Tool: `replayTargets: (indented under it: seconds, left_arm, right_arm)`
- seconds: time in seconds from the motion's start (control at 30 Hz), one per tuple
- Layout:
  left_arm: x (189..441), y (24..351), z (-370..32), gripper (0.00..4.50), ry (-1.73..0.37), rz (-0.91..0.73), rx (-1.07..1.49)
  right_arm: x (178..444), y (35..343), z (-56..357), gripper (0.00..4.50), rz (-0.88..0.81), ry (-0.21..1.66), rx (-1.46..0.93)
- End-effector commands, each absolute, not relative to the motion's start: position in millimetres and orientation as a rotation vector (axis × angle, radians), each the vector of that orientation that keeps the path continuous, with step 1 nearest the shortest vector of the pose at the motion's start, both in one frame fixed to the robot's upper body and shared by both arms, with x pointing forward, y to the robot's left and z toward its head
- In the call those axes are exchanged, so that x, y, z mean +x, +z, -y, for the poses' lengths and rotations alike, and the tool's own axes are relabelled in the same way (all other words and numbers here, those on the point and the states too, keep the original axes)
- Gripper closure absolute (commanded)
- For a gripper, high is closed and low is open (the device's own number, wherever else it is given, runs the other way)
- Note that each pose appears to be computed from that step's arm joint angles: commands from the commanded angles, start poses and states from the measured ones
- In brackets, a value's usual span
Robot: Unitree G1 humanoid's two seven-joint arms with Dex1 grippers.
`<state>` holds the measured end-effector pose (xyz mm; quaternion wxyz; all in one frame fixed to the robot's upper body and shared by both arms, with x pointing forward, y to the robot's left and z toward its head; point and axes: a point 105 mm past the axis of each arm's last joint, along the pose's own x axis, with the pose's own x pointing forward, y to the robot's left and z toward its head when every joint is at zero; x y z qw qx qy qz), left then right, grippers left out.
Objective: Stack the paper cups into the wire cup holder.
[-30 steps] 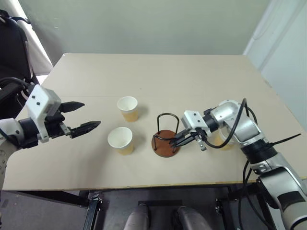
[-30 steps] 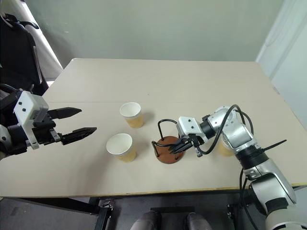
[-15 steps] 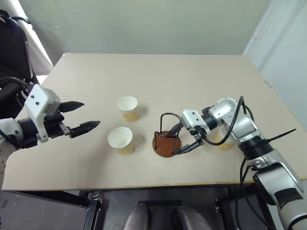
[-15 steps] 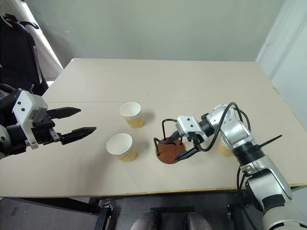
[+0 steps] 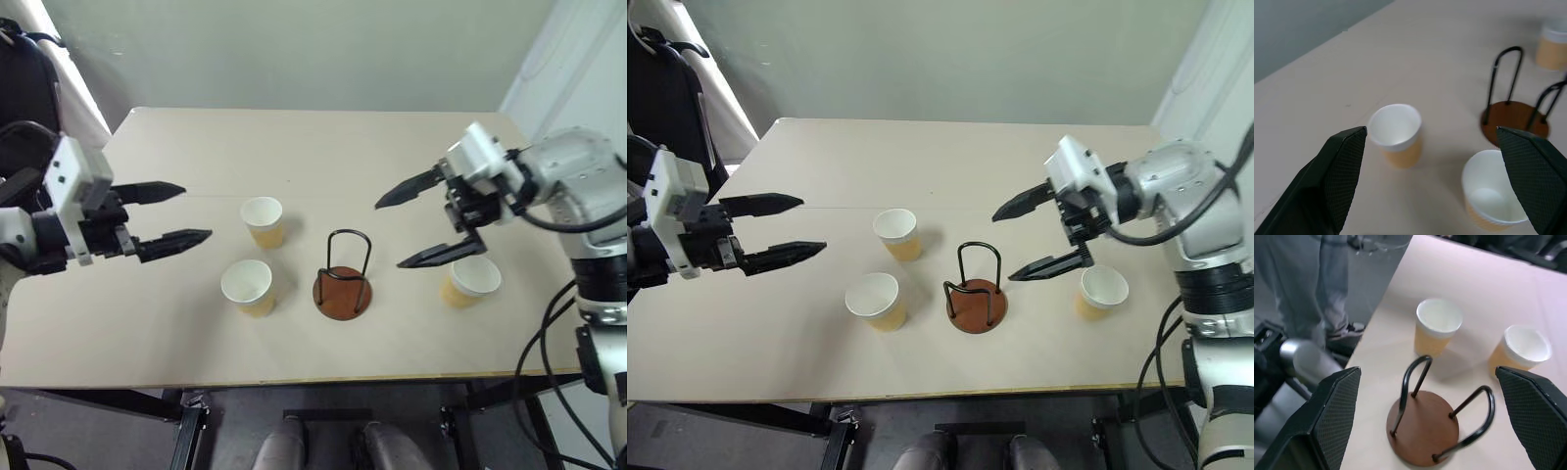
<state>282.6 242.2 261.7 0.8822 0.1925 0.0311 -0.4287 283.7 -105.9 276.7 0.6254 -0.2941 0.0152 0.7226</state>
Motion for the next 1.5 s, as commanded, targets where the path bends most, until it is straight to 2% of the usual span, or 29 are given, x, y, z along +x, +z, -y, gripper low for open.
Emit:
replayTargets:
  seconds: [0.03, 0.1, 0.3, 0.6, 0.83, 0.93, 1.27, 1.3, 1.43, 1.5]
  left_arm:
    - [278, 274, -223, 0.00, -1.009, -0.024, 0.456]
    - [277, 270, -212, 0.00, -1.079, -0.041, 0.476]
    - [266, 263, -179, 0.00, -1.292, -0.057, 0.458]
    - [261, 252, -181, 0.00, -1.294, -0.110, 0.477]
    - [257, 252, -189, 0.00, -1.240, -0.120, 0.480]
    - [255, 252, -191, 0.00, -1.219, -0.123, 0.481]
    - [254, 250, -196, 0.00, -1.179, -0.130, 0.486]
    - [253, 251, -197, 0.00, -1.176, -0.128, 0.487]
    - [253, 258, -202, 0.00, -1.149, -0.110, 0.498]
    - [254, 258, -206, 0.00, -1.130, -0.117, 0.503]
  right_arm:
    - [280, 274, 147, 0.04, -0.161, 1.477, -0.749]
    - [278, 259, 174, 0.04, -0.300, 1.362, -0.813]
    - [274, 221, 208, 0.04, -0.494, 1.207, -0.811]
    - [291, 189, 209, 0.04, -0.541, 1.140, -0.881]
    - [294, 166, 207, 0.04, -0.596, 1.178, -0.915]
    - [299, 160, 209, 0.58, -0.605, 1.168, -0.934]
    - [308, 165, 210, 4.29, -0.583, 1.171, -0.968]
    - [306, 175, 207, 4.48, -0.555, 1.196, -0.943]
    - [293, 209, 194, 4.48, -0.471, 1.308, -0.816]
    - [291, 239, 184, 4.48, -0.364, 1.345, -0.771]
